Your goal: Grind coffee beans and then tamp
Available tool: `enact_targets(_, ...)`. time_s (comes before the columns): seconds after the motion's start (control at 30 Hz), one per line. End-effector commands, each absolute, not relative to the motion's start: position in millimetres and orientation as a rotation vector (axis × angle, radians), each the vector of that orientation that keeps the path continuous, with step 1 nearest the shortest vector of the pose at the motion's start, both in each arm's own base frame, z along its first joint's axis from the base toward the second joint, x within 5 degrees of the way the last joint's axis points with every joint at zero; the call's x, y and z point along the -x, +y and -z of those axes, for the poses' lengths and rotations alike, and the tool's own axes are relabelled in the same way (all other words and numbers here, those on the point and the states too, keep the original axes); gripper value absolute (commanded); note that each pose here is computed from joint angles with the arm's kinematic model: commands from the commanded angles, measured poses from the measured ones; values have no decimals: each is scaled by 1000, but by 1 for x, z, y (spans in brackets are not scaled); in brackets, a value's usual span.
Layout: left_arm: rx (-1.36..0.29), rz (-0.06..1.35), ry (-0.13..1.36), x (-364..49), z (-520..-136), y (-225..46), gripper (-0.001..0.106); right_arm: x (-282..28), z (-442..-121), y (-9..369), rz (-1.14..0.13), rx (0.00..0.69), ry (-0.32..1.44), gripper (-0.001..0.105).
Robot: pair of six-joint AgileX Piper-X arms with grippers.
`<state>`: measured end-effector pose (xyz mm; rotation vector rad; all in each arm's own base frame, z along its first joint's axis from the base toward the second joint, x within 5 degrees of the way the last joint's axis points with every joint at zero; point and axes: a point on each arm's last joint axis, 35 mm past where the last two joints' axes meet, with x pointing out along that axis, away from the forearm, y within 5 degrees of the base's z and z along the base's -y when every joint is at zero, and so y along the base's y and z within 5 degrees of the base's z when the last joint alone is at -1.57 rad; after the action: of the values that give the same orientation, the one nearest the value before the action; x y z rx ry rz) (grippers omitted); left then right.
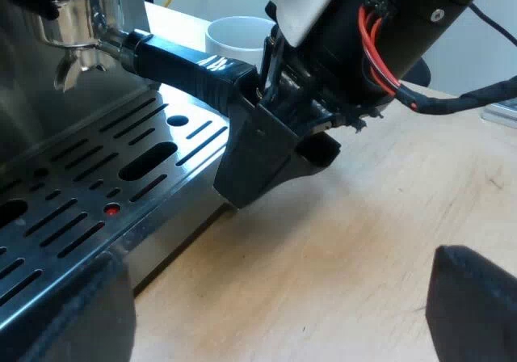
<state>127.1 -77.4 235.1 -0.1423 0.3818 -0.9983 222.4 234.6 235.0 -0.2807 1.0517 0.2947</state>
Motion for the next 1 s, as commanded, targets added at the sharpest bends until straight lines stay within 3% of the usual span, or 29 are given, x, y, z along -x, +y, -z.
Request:
enact_targets(0.03, 137, 1021, 366, -126, -239, -78, 87, -223, -236, 234, -285, 280, 1050, 55)
enact_targets(0.27, 137, 1021, 366, -126, -239, -78, 87, -223, -236, 234, -285, 280, 1050, 37)
enact_targets(0.63, 137, 1021, 366, -126, -239, -78, 87, -223, -236, 234, -285, 280, 1050, 1)
enact_targets(1.0, 137, 1021, 366, -126, -239, -78, 87, -223, -236, 234, -285, 280, 1050, 0)
